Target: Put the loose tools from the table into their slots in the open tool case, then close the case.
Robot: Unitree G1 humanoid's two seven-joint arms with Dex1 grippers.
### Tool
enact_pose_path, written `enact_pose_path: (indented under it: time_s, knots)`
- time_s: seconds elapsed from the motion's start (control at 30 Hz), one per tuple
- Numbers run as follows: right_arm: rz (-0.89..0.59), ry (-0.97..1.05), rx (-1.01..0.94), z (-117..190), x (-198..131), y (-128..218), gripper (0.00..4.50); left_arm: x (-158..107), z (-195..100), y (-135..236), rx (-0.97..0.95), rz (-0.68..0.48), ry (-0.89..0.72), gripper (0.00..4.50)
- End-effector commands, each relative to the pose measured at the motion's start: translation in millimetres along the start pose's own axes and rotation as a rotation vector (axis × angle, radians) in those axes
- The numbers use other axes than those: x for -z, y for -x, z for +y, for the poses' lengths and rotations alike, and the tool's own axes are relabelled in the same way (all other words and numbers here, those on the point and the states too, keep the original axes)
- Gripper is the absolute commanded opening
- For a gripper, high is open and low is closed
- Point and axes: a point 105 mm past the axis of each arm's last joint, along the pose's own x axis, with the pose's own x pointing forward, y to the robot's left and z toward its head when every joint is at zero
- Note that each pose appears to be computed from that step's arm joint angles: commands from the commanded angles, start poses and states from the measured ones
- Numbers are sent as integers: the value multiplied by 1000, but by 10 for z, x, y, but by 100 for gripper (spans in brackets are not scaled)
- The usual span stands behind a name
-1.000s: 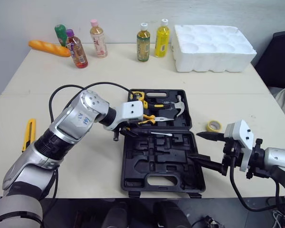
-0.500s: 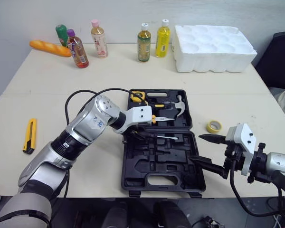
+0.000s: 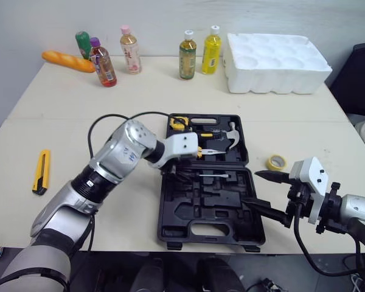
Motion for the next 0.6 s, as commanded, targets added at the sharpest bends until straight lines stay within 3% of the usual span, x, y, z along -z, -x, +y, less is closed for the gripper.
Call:
enact_pose_path:
  time_s: [0.03, 0.1, 0.2, 0.33, 0.43, 0.6]
  knots:
    - [-29, 22, -20, 64, -74, -10, 450, -192, -25, 233, 6, -144, -82, 406]
    - [-31, 22, -22, 62, -73, -18, 450, -142, -4, 205, -12, -204, -99, 406]
    - [-38, 22, -30, 62, -86, -44, 450, -128, -49, 116, -5, -350, -110, 324]
    - [-45, 25, -42, 59, -107, -77, 450, -53, -112, -13, 10, -467, -51, 152]
    - [-50, 28, -49, 55, -124, -103, 450, 135, -146, -179, -3, -457, 5, 9]
    - [-50, 27, -58, 66, -127, -110, 450, 228, -103, -272, -47, -442, 42, 4]
